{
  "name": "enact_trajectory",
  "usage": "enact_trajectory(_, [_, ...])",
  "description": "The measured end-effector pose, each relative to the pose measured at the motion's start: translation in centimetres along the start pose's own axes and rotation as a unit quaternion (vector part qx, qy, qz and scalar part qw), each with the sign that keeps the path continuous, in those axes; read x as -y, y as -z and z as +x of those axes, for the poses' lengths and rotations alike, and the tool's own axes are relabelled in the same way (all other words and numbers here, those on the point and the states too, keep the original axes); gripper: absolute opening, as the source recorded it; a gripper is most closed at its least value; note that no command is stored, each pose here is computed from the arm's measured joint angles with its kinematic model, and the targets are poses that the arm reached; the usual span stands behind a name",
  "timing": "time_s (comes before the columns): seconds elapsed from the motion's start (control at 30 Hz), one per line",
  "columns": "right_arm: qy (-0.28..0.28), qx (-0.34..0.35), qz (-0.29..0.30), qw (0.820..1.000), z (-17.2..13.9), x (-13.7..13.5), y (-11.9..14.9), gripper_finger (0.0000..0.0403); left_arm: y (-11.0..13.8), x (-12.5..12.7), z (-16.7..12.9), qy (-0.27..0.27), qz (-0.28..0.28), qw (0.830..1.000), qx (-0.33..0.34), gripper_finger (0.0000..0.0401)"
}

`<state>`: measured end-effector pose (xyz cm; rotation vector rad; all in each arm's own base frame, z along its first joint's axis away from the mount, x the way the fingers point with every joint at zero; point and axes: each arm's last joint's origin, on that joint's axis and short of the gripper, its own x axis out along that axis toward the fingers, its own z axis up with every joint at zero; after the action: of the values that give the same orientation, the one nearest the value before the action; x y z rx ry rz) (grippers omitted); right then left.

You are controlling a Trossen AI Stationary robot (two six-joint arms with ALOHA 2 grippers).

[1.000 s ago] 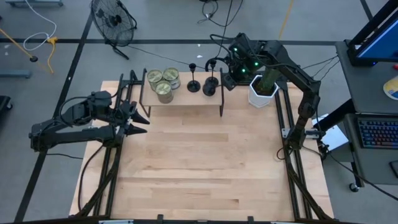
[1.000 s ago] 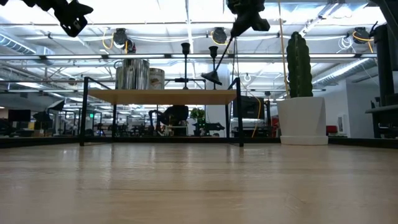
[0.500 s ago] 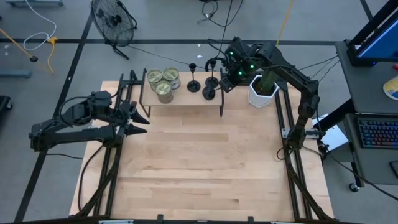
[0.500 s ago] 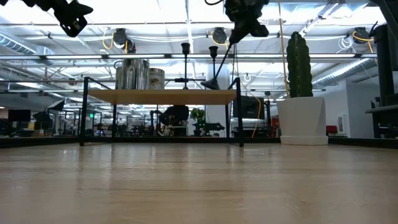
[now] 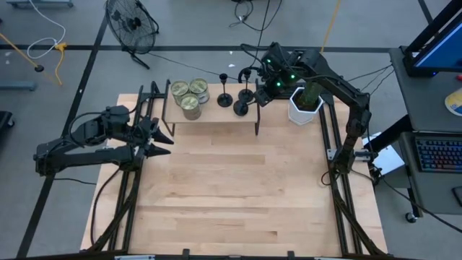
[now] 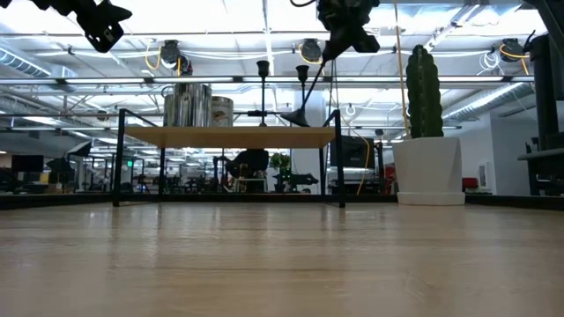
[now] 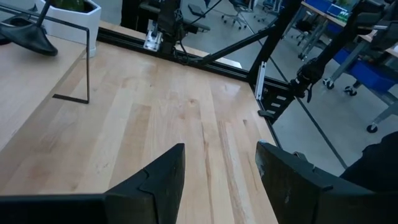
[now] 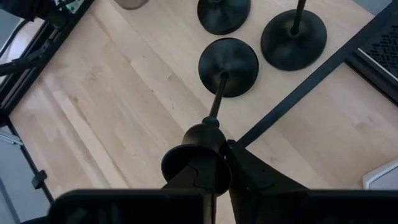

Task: Pick & Place candle stick holders
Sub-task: Put the black candle holder on the shelf

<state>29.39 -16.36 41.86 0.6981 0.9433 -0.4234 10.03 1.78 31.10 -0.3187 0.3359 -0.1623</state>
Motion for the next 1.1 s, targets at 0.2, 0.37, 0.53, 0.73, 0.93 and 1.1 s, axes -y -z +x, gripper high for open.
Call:
enact_trajectory(0.2, [0.0, 0.0, 0.0, 1.0, 0.0, 0.0, 0.0, 0.0038, 0.0, 0.0, 0.0, 0.0, 0.0, 1.0, 0.0, 0.0205])
enact_trajectory(0.37, [0.0, 0.001, -0.001, 1.0, 0.0, 0.0, 0.0, 0.0065, 0.0, 0.0, 0.0, 0.0, 0.0, 1.0, 0.0, 0.0205])
enact_trajectory(0.53, [-0.003, 0.012, -0.005, 1.0, 0.0, -0.1, -0.2, 0.0074, 0.0, 0.0, 0.0, 0.0, 0.0, 1.0, 0.0, 0.0205])
enact_trajectory(0.73, [-0.008, 0.029, -0.011, 0.999, 0.0, -0.2, -0.6, 0.0075, 0.0, 0.0, 0.0, 0.0, 0.0, 1.0, 0.0, 0.0205])
enact_trajectory(0.93, [-0.016, 0.052, -0.016, 0.998, -0.1, -0.3, -1.0, 0.0075, 0.0, 0.0, 0.0, 0.0, 0.0, 1.0, 0.0, 0.0205])
enact_trajectory(1.1, [-0.02, 0.062, -0.018, 0.998, -0.1, -0.4, -1.2, 0.0075, 0.0, 0.0, 0.0, 0.0, 0.0, 1.0, 0.0, 0.0205])
